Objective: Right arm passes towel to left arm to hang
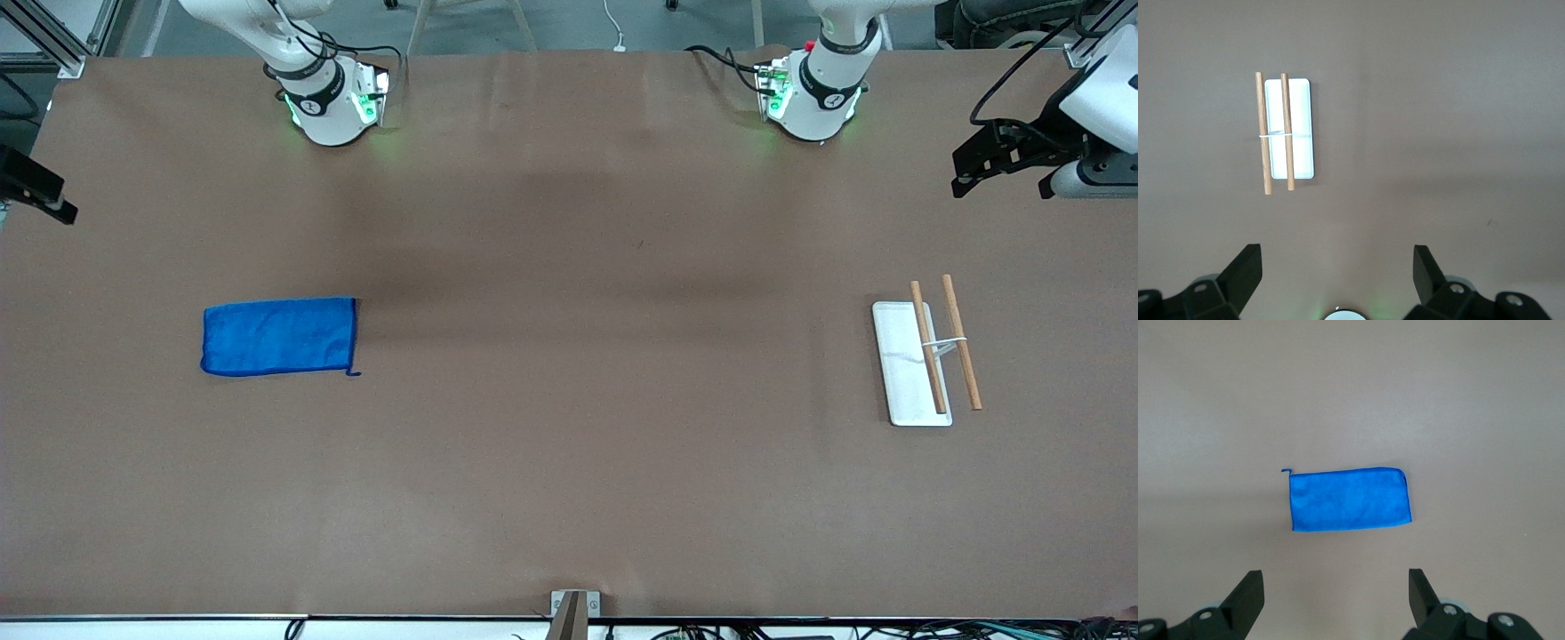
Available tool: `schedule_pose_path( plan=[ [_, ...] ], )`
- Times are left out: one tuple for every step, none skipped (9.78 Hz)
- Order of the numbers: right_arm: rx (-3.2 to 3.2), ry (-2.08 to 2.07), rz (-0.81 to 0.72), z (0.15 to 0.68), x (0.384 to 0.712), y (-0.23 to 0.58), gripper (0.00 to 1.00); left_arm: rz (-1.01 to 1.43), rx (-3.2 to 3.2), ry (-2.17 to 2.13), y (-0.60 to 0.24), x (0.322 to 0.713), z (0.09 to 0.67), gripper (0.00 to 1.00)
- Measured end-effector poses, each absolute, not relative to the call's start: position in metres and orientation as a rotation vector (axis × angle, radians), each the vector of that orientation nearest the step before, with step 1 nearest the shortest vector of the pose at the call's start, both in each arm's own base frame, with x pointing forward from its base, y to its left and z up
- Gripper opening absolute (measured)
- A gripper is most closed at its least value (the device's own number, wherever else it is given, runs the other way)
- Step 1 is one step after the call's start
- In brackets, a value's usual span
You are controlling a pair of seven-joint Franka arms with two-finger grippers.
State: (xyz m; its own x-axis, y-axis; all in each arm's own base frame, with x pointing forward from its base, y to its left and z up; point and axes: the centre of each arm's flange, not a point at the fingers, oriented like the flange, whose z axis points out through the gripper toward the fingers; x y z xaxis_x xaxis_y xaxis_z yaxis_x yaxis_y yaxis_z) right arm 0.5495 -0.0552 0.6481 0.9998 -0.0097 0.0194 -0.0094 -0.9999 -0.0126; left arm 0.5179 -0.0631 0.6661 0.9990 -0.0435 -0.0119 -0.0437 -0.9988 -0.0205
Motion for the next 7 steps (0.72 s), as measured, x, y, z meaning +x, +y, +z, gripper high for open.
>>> schedule_pose_path(
  plan=[
    [-3.129, 0.020, -0.012, 0.617, 0.557, -0.057, 0.96, 0.018, -3.120, 0.068, -0.063, 0.518, 0.666, 1.00],
    [-3.130, 0.029, -0.008, 0.583, 0.564, -0.060, 0.96, 0.018, -3.120, 0.068, -0.063, 0.518, 0.666, 1.00],
    [-3.132, 0.047, -0.023, 0.547, 0.568, -0.067, 0.96, 0.018, -3.120, 0.068, -0.063, 0.518, 0.666, 1.00],
    [-3.135, 0.046, -0.037, 0.508, 0.569, -0.076, 0.96, 0.019, -3.120, 0.068, -0.063, 0.518, 0.666, 1.00],
    [-3.140, 0.028, -0.049, 0.467, 0.567, -0.088, 0.96, 0.019, -3.120, 0.069, -0.063, 0.518, 0.666, 1.00],
    [-3.149, 0.004, -0.060, 0.423, 0.565, -0.104, 0.96, 0.019, -3.120, 0.069, -0.064, 0.518, 0.666, 1.00],
    [-3.162, -0.019, -0.066, 0.376, 0.562, -0.122, 0.96, 0.020, -3.120, 0.070, -0.064, 0.518, 0.665, 1.00]
  ],
)
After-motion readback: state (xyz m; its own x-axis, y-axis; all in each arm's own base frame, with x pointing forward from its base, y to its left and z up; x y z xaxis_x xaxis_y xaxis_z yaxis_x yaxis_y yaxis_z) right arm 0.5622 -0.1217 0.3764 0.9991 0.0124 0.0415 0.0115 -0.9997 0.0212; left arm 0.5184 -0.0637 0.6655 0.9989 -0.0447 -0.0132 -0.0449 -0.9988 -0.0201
